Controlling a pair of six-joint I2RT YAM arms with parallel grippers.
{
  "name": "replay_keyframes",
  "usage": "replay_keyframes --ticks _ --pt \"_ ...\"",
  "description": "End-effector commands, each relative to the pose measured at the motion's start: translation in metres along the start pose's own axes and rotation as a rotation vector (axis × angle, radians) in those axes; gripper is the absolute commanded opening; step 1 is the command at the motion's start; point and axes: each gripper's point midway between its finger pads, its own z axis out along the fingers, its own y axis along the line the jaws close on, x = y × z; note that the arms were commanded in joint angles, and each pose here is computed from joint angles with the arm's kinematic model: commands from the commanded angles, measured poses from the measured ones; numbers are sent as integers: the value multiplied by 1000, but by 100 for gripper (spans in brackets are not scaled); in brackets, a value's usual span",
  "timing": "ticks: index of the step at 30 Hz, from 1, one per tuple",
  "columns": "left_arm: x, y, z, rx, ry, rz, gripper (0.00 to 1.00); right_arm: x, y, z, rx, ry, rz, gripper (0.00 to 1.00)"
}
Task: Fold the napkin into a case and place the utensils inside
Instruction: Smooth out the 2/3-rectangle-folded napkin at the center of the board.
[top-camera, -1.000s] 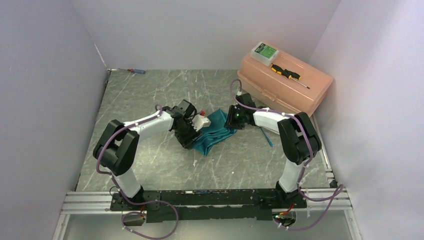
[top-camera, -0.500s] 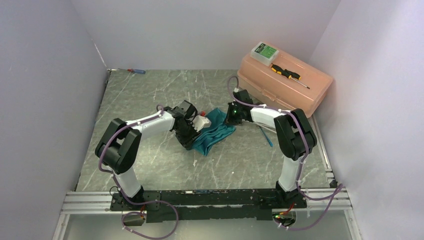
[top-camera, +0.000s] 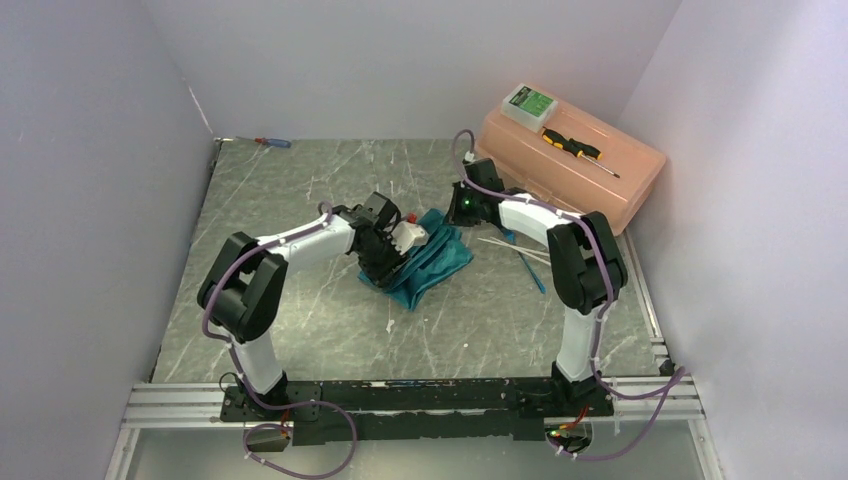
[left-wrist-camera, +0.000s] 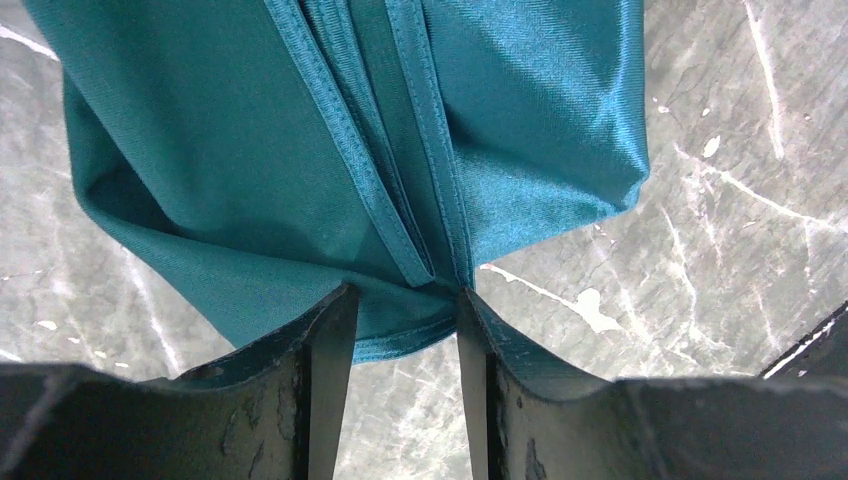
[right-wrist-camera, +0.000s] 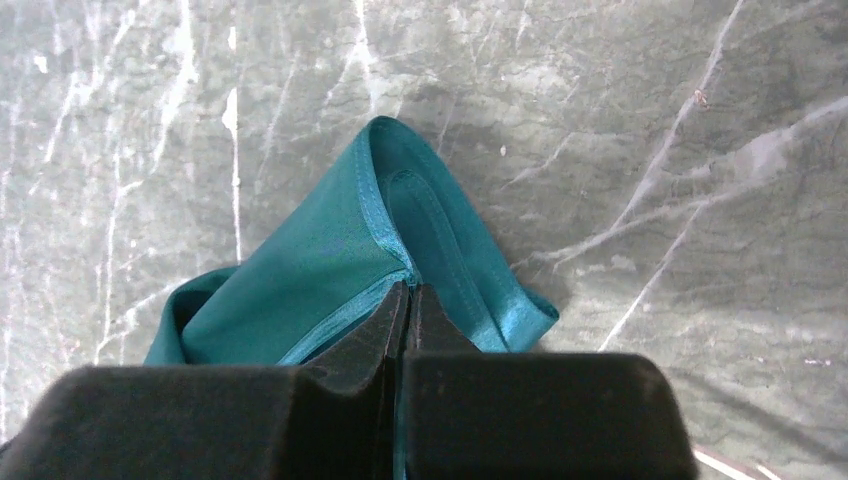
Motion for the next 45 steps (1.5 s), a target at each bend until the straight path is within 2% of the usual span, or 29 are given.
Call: replay_keyframes --ticks 1,3,5,7,9,11,16,20,23,26,32,36,40,45 --pt "-12 -8 3 47 -17 -21 47 -9 -11 11 45 -11 -15 0" --pt "-12 -9 6 59 -10 -30 47 -7 -16 13 63 -2 -23 0" --pt "-11 -10 8 68 -5 -38 47 -7 -18 10 86 5 -24 20" --pt "-10 -10 8 68 -2 -38 47 -11 -19 -2 101 -20 -13 36" --pt "-8 -10 7 62 4 -39 47 -11 -22 -19 127 -56 2 47" --pt "-8 -10 6 58 4 -38 47 -2 -30 -35 165 -64 25 50" --pt "-6 -10 6 57 11 -38 47 39 -35 -53 131 -29 109 50" --pt "-10 -8 3 53 3 -43 47 74 -40 -42 97 50 165 50" --pt "-12 -8 3 60 4 -48 47 83 -39 -31 73 80 187 49" --pt "-13 -9 4 66 6 -52 47 76 -38 -23 68 69 185 44" --pt "-16 -9 5 69 1 -55 47 34 -33 -16 84 -33 116 17" --pt "-16 -9 6 72 3 -51 47 15 -24 -13 65 -66 87 13" --pt "-13 -9 8 77 10 -49 47 7 -21 -10 61 -73 72 15" --pt "-13 -11 10 90 8 -49 47 9 -20 -12 66 -49 65 37"
